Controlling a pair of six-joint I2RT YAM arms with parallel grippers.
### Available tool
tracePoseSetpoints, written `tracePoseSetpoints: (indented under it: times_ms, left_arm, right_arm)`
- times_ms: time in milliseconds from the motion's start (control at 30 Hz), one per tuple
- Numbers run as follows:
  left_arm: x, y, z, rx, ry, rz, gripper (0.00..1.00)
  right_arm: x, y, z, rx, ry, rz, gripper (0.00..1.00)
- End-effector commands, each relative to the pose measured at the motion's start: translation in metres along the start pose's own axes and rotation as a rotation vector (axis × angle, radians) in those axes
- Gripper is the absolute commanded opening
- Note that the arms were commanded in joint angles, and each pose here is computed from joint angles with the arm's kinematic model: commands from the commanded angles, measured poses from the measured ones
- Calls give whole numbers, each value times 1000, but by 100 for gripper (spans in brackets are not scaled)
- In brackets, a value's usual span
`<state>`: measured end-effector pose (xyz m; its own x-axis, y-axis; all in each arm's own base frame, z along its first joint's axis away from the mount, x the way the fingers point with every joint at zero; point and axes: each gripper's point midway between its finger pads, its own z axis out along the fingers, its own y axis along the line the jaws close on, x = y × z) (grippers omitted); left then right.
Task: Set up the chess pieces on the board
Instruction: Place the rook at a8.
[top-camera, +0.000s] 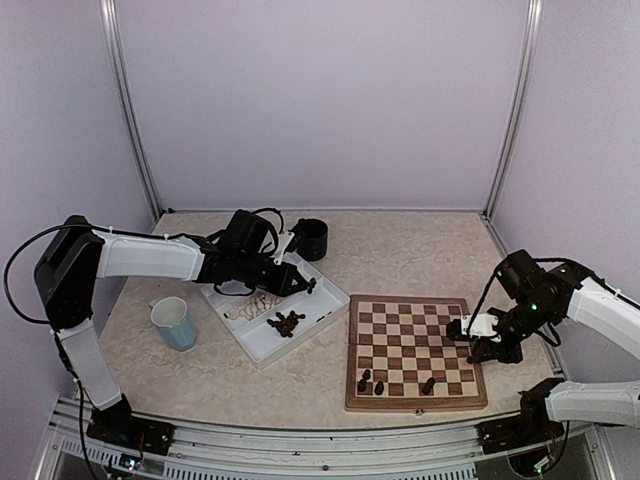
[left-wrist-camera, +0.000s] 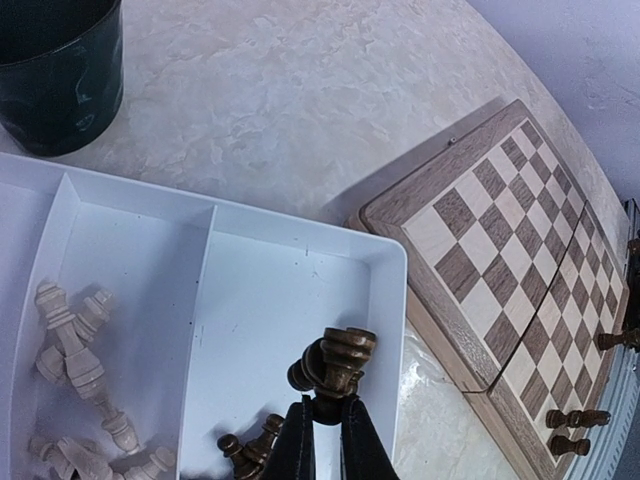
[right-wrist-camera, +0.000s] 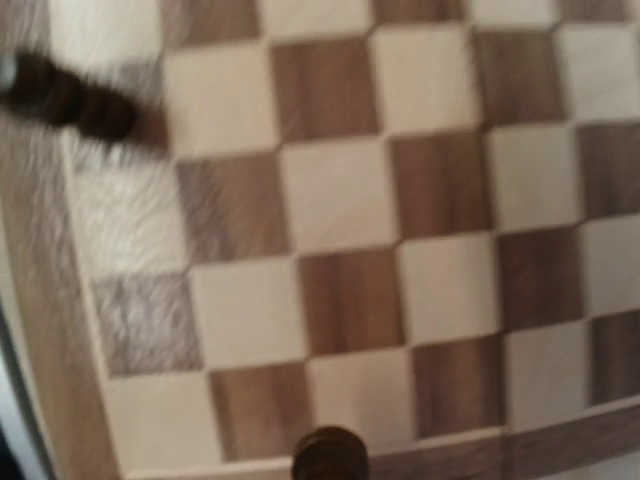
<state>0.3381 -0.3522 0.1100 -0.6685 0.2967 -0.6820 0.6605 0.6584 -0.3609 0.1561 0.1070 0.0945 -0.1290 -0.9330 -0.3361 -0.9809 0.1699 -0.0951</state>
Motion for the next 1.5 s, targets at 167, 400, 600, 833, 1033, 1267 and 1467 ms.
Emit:
tracePoseSetpoints:
  times_ms: [167,400,600,833,1033,1267,1467]
  left_arm:
    - [8,7,7,-15,26,-15,5]
    - [10,8,9,-15,32,-14,5]
    - [11,10,8,-20,38,-9,6]
    - [12,15,6,-27,41,-10,5]
    - [14,19,6,-30,45,-10,6]
    - [16,24,8,-24,46,-16,6]
    - [16,28,9,-25,48,-17,6]
  right_arm:
    - [9,41,1,-183,24,-259,9]
    - [6,48,9,-246,54,-275,11]
    - [5,55,14,-287,79,-295,11]
    - [6,59,18,-333,119,-302,11]
    - [10,61,19,-384,162,-296,12]
    - [14,63,22,-407,203,-305,12]
    - [16,64,26,-407,220,-310,20]
